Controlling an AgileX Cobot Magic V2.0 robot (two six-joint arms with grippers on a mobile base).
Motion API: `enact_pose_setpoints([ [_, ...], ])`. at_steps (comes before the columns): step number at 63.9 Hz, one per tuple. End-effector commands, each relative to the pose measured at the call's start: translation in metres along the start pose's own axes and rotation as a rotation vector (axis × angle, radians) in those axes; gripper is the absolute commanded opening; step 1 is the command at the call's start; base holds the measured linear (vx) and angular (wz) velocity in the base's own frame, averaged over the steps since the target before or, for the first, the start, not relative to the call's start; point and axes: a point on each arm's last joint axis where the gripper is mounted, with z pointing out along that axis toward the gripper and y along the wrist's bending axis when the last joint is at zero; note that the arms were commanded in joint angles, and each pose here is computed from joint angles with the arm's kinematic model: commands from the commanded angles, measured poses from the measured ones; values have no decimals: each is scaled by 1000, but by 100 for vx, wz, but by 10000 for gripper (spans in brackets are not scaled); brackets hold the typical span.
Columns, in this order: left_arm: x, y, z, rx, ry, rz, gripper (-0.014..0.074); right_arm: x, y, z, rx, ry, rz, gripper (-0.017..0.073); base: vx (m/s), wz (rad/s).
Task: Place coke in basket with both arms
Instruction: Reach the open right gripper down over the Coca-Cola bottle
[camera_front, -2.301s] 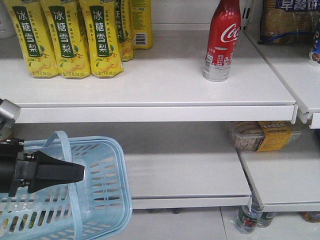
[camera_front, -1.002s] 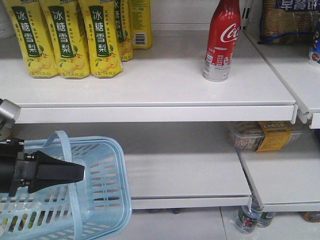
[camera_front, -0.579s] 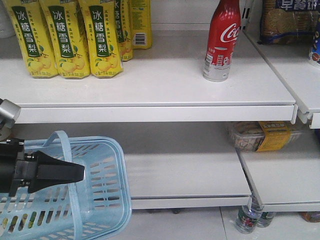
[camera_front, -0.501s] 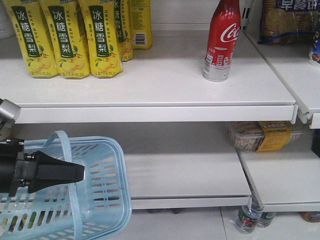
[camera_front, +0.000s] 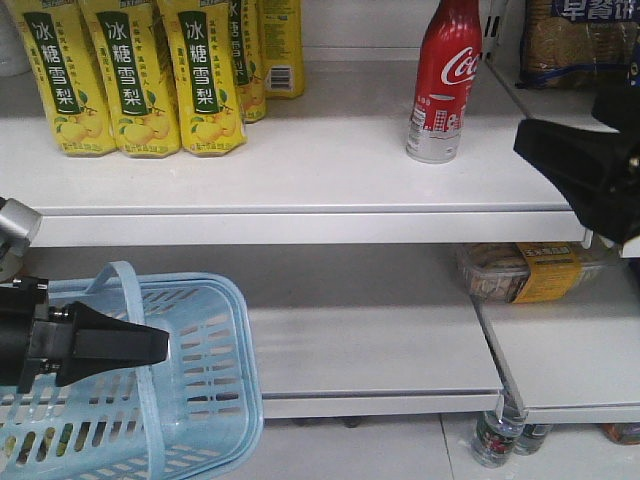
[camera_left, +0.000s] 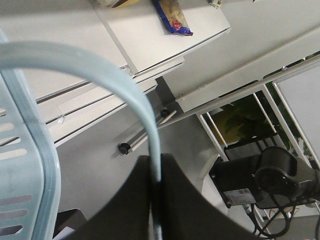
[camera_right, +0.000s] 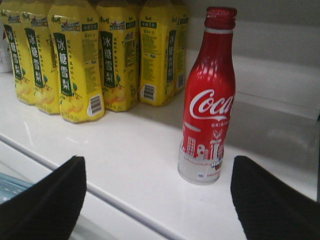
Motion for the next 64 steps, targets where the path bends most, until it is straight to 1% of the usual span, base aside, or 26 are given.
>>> enact_pose_setpoints([
  [1, -9, -17, -5, 68, -60, 41, -6, -21, -8, 8, 13, -93, -8, 581, 0, 0],
  [14, -9, -17, -5, 68, -60, 41, -6, -38, -24, 30, 17, -98, -30, 581, 0, 0],
  [24, -9, -17, -5, 68, -60, 41, -6, -47, -36, 47, 12, -99, -34, 581, 0, 0],
  [31, -9, -17, -5, 68, -60, 41, -6, -53, -42, 61, -17, -106, -19, 581, 0, 0],
  [42, -9, -17, -5, 68, -60, 41, -6, -58, -56, 82, -20, -108, -8, 581, 0, 0],
  [44, -9, -17, -5, 68, -60, 41, -6, -59, -57, 86, -26, -110, -9, 581, 0, 0],
  [49, -9, -17, -5, 68, -60, 41, -6, -64, -52, 98, -41, -121, -34, 581, 0, 0],
  [54, -9, -17, -5, 68, -60, 41, -6, -68, -49, 112, -20, -129, -59, 581, 0, 0],
  [58, -9, -17, -5, 68, -60, 41, -6, -70, -48, 122, 17, -138, -75, 581, 0, 0],
  [61, -9, -17, -5, 68, -60, 41, -6, -71, -49, 129, 43, -140, -76, 581, 0, 0],
  [64, -9, -17, -5, 68, -60, 41, -6, -73, -49, 134, 48, -146, -78, 581, 0, 0],
])
